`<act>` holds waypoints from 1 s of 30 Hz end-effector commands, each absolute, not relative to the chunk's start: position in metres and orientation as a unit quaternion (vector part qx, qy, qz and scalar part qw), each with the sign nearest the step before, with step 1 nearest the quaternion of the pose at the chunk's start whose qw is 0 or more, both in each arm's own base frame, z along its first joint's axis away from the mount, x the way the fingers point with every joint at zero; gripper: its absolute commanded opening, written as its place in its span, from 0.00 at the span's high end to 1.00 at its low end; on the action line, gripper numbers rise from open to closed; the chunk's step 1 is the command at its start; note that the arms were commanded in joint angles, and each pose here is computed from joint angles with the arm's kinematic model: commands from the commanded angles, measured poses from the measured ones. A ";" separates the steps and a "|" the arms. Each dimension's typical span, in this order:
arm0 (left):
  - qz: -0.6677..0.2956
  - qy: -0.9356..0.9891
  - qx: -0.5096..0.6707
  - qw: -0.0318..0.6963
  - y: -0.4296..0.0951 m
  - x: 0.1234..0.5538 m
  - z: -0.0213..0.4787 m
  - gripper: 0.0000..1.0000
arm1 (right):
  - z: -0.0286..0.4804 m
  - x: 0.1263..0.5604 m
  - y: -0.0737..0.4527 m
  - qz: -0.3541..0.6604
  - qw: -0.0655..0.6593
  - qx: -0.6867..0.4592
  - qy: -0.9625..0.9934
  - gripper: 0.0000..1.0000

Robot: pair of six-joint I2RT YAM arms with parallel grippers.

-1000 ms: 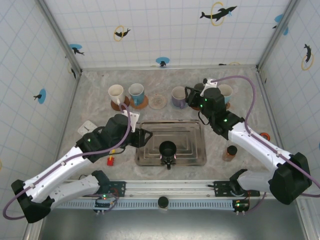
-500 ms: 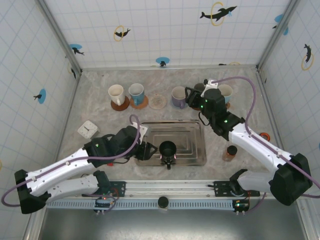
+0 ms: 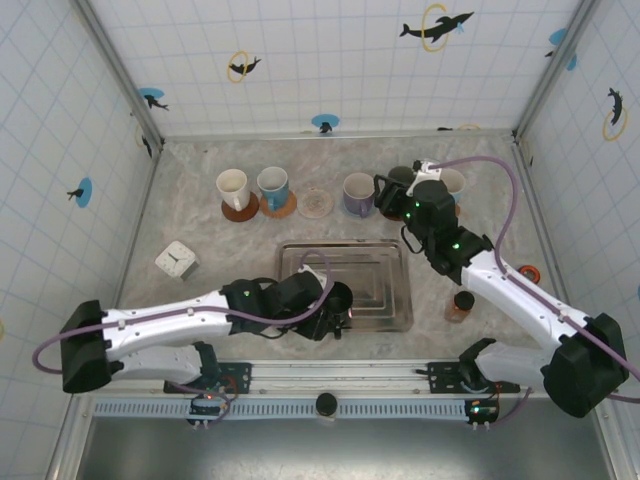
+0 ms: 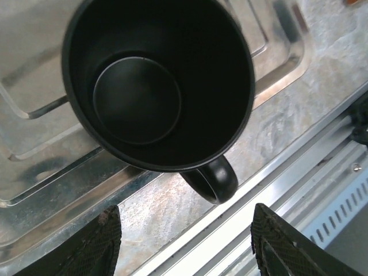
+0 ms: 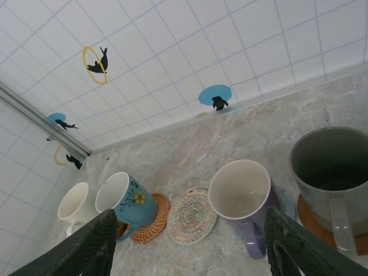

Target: Place the cup by the coaster

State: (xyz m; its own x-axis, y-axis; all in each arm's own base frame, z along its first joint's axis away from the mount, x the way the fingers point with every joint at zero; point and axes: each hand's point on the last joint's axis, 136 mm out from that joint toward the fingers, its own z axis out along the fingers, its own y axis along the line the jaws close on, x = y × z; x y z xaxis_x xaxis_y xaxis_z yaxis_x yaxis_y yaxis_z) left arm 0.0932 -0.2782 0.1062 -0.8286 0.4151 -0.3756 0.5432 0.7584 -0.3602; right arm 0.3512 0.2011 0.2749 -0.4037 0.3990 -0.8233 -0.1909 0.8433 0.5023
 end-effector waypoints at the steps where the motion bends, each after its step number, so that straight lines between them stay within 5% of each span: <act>1: -0.240 0.925 0.264 0.133 -0.290 0.092 0.109 0.38 | 0.282 0.350 0.193 0.273 0.556 0.076 0.781 0.30; 30: -0.229 0.925 0.281 0.116 -0.309 0.093 0.097 0.34 | 0.273 0.356 0.194 0.274 0.548 0.077 0.786 0.24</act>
